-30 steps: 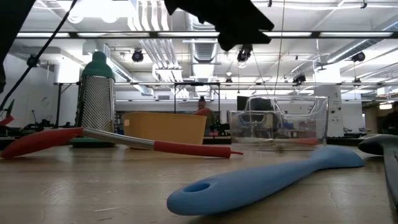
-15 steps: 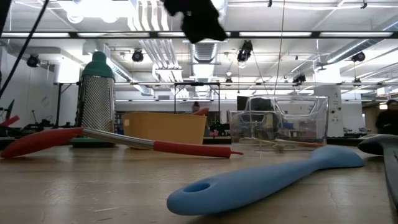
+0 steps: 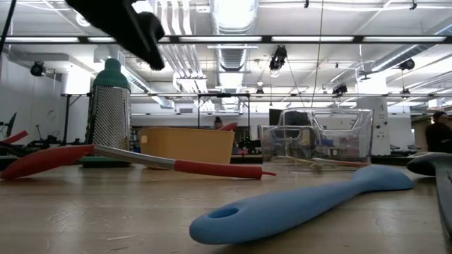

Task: Pick & Place Kitchen Items
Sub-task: Put the red slotted spoon into the orange bin

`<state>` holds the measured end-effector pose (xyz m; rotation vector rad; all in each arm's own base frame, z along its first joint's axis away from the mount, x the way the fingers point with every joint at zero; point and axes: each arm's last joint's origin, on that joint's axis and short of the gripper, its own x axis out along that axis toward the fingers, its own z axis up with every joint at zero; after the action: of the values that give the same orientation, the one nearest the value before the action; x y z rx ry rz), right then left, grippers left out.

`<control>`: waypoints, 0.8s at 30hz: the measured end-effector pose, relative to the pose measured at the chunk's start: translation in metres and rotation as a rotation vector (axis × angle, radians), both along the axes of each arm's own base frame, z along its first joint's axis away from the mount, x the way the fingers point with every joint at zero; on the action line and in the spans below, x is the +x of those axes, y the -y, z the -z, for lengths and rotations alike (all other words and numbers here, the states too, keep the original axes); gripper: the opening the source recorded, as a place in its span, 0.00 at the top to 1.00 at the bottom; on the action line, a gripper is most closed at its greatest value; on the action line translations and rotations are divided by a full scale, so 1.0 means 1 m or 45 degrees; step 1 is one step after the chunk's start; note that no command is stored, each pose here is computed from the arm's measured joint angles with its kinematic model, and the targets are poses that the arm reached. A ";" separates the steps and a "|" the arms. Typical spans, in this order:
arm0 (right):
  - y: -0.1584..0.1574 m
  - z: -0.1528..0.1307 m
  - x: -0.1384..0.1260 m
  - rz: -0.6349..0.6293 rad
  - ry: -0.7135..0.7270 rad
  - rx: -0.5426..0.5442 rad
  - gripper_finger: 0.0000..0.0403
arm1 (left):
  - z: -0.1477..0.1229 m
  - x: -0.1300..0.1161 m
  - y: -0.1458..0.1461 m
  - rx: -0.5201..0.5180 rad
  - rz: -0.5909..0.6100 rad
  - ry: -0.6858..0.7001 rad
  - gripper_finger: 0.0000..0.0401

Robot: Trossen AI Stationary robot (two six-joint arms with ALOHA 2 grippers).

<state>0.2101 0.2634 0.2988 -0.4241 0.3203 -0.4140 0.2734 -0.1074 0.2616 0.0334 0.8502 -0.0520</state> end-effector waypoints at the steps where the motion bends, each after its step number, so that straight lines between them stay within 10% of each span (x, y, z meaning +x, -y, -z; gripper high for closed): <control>1: 0.001 0.000 0.001 0.005 0.000 0.001 0.98 | 0.004 -0.003 -0.001 -0.003 -0.015 -0.007 0.47; 24: 0.011 0.015 0.013 0.041 -0.058 0.019 0.98 | 0.079 -0.026 -0.020 0.182 -0.142 -0.086 0.47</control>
<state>0.2232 0.2523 0.2838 -0.4145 0.3748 -0.4331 0.2474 -0.0877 0.1829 0.1187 0.9208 0.1131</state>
